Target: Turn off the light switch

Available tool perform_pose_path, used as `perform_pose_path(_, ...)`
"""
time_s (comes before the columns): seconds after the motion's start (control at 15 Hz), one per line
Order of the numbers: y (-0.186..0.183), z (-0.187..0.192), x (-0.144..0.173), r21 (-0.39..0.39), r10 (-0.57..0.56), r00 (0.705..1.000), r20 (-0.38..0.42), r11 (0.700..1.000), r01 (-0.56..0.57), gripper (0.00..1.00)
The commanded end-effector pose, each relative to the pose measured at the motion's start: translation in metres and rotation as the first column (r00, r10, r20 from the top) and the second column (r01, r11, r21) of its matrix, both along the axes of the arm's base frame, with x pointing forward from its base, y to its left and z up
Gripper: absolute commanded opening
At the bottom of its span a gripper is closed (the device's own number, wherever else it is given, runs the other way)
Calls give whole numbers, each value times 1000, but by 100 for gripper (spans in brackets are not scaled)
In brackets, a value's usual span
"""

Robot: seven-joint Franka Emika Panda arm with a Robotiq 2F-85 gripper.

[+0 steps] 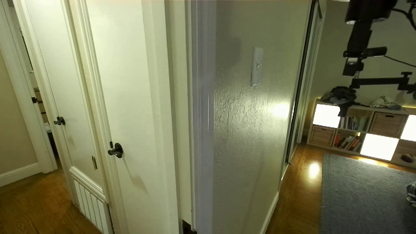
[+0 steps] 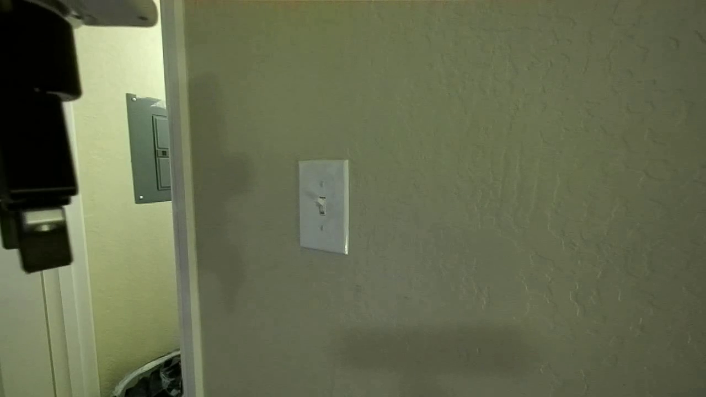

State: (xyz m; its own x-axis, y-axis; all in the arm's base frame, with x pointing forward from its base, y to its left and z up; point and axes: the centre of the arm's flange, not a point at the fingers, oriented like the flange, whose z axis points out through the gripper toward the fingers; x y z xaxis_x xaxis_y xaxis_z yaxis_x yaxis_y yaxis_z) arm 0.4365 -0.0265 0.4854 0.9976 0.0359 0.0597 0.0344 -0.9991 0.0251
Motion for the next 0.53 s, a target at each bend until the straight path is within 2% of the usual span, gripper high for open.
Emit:
perform_pose_path(0.0,-21,-5,55,-32,14,999,38,999,-13,100)
perform_pose_path(0.2,-28,-6,83,-37,10,998,64,999,-8,100)
perform_pose_path(0.27,-19,-10,58,-20,-1,999,46,1000,2,100)
perform_pose_path(0.47,-23,-13,77,-23,-2,999,46,1000,3,100)
